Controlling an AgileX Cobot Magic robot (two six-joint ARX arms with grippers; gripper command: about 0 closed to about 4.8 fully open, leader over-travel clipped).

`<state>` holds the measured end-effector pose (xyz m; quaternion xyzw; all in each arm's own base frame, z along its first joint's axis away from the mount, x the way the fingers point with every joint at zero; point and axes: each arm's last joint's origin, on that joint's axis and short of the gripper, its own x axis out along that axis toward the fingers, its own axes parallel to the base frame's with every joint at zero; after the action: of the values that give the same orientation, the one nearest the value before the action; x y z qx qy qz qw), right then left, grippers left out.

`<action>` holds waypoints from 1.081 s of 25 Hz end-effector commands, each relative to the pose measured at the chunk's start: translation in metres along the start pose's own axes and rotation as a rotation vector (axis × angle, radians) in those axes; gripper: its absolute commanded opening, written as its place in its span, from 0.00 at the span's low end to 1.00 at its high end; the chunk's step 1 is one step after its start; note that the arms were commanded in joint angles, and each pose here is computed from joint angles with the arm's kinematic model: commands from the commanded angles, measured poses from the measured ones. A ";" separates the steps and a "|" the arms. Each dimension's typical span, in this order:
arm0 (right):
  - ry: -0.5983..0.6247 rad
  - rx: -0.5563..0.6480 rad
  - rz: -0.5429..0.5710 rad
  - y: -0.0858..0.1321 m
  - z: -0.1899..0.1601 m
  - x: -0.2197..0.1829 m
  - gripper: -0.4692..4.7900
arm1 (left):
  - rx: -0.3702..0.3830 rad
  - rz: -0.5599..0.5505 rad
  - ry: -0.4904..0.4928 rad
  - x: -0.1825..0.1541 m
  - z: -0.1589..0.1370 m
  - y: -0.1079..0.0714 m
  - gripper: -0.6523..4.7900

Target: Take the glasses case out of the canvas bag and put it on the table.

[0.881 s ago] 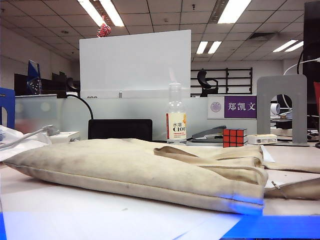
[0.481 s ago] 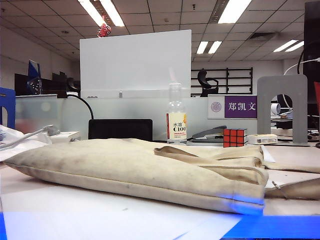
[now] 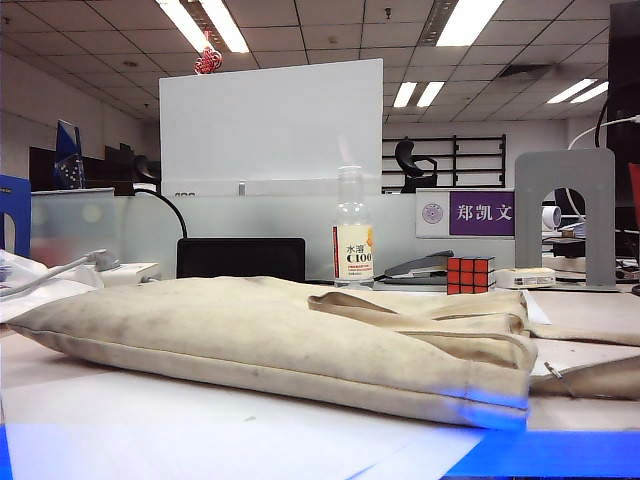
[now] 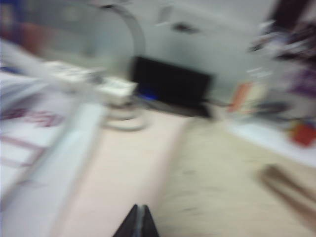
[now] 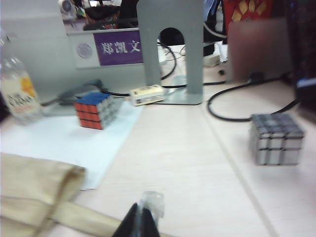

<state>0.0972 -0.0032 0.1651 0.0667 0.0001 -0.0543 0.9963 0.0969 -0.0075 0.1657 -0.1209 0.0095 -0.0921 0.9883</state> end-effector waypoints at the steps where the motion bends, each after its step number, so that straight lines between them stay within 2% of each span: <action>1: -0.005 0.102 0.101 0.003 0.001 0.000 0.08 | -0.025 -0.229 -0.029 -0.001 0.006 -0.013 0.11; 3: -0.005 0.128 0.138 0.004 0.002 0.000 0.08 | -0.044 -0.313 -0.046 -0.001 0.009 -0.021 0.11; 6: -0.006 0.164 0.162 0.005 0.005 -0.001 0.08 | -0.068 -0.380 -0.042 -0.004 0.012 -0.034 0.11; 12: -0.019 0.233 0.250 0.009 0.018 -0.004 0.08 | -0.099 -0.414 0.008 -0.001 0.035 -0.066 0.11; 14: -0.028 0.253 0.261 0.010 0.022 -0.006 0.08 | -0.066 -0.432 0.023 0.006 0.051 -0.081 0.11; 17: -0.034 0.301 0.277 0.011 0.027 -0.007 0.08 | 0.029 -0.429 0.088 0.033 0.078 -0.108 0.11; 20: -0.039 0.301 0.286 0.011 0.030 -0.008 0.08 | 0.079 -0.401 0.181 0.074 0.092 -0.136 0.13; 23: -0.044 0.338 0.291 0.011 0.034 -0.009 0.08 | 0.110 -0.393 0.279 0.120 0.094 -0.166 0.30; 25: -0.047 0.362 0.304 0.012 0.037 -0.010 0.08 | 0.132 -0.415 0.366 0.149 0.092 -0.184 0.34; 27: -0.061 0.362 0.303 0.012 0.041 -0.011 0.08 | 0.147 -0.445 0.460 0.174 0.085 -0.200 0.34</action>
<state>0.0889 0.0047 0.2008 0.2378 -0.0332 0.0893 0.9666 0.2265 -0.2000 0.2946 -0.0314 0.1768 -0.3102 0.9336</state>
